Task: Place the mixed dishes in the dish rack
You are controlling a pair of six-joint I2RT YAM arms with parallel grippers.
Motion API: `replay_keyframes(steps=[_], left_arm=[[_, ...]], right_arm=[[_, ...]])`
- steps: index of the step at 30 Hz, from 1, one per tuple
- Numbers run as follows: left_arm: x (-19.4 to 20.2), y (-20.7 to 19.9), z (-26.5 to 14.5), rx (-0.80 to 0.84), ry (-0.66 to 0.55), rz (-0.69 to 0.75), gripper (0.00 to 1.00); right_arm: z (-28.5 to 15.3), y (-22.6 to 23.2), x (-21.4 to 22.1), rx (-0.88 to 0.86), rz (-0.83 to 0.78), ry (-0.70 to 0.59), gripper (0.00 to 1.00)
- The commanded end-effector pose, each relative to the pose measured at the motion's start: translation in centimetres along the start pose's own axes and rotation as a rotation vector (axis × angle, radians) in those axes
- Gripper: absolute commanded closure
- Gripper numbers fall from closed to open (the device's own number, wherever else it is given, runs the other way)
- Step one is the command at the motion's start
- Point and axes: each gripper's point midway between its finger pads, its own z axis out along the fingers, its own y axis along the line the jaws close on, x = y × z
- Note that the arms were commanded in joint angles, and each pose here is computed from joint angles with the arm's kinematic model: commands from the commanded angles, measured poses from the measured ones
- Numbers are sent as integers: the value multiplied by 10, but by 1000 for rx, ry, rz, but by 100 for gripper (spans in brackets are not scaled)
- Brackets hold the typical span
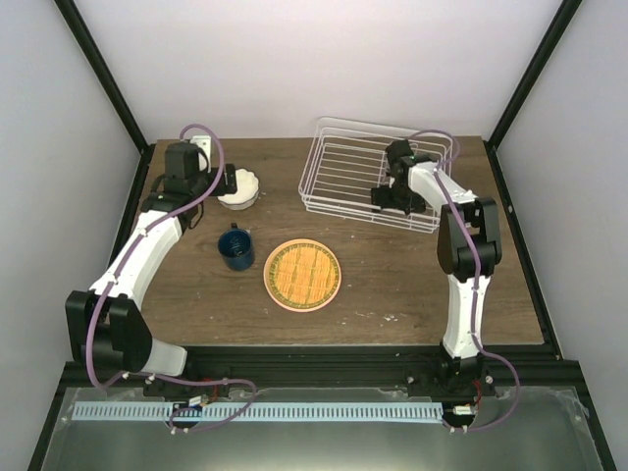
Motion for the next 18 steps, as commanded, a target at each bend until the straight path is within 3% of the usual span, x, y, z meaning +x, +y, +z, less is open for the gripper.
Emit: replay_keyframes(steps=[1, 18], left_arm=[[-13, -8, 2, 35, -31, 8, 0], [-13, -12, 1, 56, -22, -2, 0]], right_arm=[[-16, 27, 28, -35, -48, 28, 0], [-39, 31, 81, -20, -235, -15, 0]])
